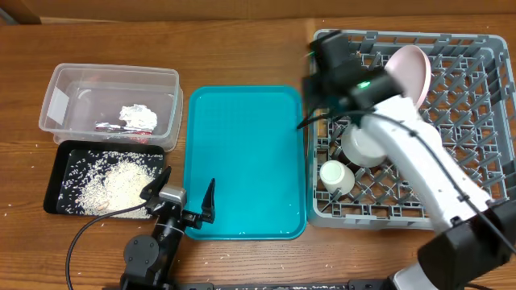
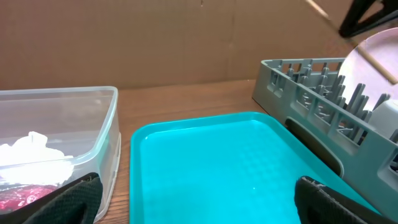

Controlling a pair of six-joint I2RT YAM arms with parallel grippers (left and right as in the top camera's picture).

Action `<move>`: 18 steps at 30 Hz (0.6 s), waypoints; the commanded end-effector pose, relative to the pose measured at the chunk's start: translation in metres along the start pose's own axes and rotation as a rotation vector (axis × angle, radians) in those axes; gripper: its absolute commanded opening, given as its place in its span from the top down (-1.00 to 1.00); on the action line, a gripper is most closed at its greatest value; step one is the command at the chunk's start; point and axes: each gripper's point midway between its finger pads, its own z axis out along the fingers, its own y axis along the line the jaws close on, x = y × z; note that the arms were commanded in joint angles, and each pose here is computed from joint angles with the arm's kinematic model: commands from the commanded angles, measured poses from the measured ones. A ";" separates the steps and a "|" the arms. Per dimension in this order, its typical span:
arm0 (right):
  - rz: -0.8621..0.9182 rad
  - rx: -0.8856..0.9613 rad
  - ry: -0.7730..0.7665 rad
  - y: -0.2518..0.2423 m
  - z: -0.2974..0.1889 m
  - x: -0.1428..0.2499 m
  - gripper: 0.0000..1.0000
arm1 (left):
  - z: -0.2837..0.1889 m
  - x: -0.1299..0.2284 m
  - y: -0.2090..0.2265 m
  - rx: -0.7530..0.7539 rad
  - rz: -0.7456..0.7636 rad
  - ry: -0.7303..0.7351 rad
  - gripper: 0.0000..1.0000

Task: Sort waste into correct bins and load items into the dishwasher
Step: 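Carry the second chopstick into the dish rack and release it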

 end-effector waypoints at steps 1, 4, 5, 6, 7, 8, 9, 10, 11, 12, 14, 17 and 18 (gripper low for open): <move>0.008 0.038 0.085 -0.035 0.040 0.010 0.92 | 0.000 0.001 0.004 -0.017 0.021 -0.004 -1.00; -0.006 0.034 0.129 -0.035 0.055 0.019 0.84 | 0.000 0.001 0.004 -0.017 0.021 -0.004 -1.00; -0.009 0.031 0.125 -0.033 0.055 0.018 0.79 | 0.000 0.001 0.004 -0.017 0.021 -0.004 -1.00; -0.012 0.027 0.117 -0.031 0.054 0.016 0.73 | 0.000 0.001 0.004 -0.016 0.021 -0.004 -1.00; -0.015 0.025 0.111 -0.029 0.052 0.014 0.53 | 0.000 0.001 0.004 -0.017 0.021 -0.004 -1.00; -0.014 0.021 0.105 -0.027 0.047 0.012 0.22 | 0.000 0.001 0.004 -0.017 0.021 -0.004 -1.00; 0.013 0.020 0.094 -0.027 0.039 0.008 0.02 | 0.000 0.001 0.004 -0.017 0.021 -0.004 -1.00; 0.039 0.017 0.079 -0.027 0.030 0.005 -0.02 | 0.000 0.001 0.004 -0.017 0.021 -0.004 -1.00; 0.049 0.014 0.067 -0.027 0.024 0.002 -0.02 | 0.000 0.001 0.004 -0.017 0.021 -0.004 -1.00; 0.053 0.004 0.045 -0.026 0.014 -0.002 -0.02 | 0.000 0.001 0.004 -0.017 0.021 -0.004 -1.00; 0.056 -0.023 -0.004 -0.024 -0.013 -0.009 -0.03 | 0.000 0.001 0.004 -0.017 0.021 -0.004 -1.00; 0.032 -0.106 -0.119 -0.009 -0.081 -0.015 -0.04 | 0.000 0.001 0.004 -0.017 0.021 -0.004 -1.00; 0.017 -0.135 -0.169 -0.002 -0.108 -0.015 -0.09 | 0.000 0.001 0.004 -0.017 0.021 -0.004 -1.00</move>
